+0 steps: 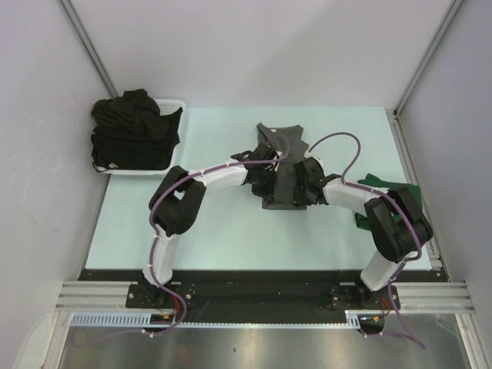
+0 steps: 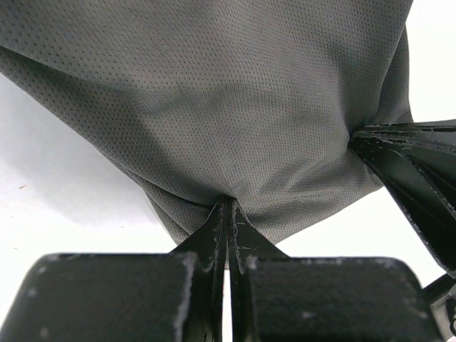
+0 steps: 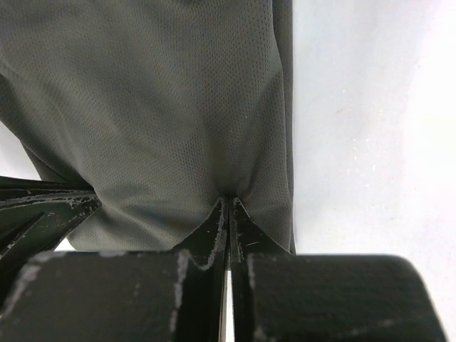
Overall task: Fold and stack the t-shirts
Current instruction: Grab one side of the 2/3 rectangular tshirt with both arms
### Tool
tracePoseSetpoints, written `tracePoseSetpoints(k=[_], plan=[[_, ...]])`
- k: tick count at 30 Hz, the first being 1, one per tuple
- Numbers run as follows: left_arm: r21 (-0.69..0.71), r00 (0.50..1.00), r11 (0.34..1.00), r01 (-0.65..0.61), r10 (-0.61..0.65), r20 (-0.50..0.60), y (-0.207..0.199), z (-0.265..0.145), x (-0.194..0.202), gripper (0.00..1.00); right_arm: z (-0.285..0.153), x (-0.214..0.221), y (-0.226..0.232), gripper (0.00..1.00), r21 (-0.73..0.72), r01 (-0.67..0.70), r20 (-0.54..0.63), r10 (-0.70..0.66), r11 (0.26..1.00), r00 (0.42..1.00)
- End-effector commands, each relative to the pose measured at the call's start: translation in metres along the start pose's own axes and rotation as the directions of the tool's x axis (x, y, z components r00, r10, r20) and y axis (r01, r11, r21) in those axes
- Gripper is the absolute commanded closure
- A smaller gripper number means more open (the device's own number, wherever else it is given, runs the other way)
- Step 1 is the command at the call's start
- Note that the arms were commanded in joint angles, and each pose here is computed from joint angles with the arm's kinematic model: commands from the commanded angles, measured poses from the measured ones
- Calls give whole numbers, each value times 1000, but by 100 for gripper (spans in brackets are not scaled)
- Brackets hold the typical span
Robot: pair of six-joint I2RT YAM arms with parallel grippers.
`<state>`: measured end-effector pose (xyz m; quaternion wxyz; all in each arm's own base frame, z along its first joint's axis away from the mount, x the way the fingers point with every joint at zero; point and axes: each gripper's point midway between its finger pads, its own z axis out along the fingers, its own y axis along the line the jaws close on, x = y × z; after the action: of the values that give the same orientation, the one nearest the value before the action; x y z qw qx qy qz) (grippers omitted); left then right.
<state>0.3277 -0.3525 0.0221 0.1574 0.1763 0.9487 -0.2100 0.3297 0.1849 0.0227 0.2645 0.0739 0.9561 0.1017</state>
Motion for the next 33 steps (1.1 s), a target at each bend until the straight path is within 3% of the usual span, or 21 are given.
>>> tracePoseSetpoints(k=[1, 8, 27, 33], plan=[[-30, 998, 1000, -7, 6, -55, 6, 3, 23, 100, 7, 34, -11, 100, 84, 28, -46, -25, 996, 999], [-98, 997, 995, -28, 21, -72, 18, 1, 34, 100, 5, 38, -11, 100, 110, 71, -43, -67, 991, 997], [-112, 995, 993, -35, 25, -93, 19, -18, 66, 99, -29, 79, -14, 100, 102, 78, -72, -70, 992, 995], [-105, 996, 994, -40, 31, -83, 16, -18, 62, 99, -29, 69, -12, 100, 100, 96, -44, -92, 990, 995]])
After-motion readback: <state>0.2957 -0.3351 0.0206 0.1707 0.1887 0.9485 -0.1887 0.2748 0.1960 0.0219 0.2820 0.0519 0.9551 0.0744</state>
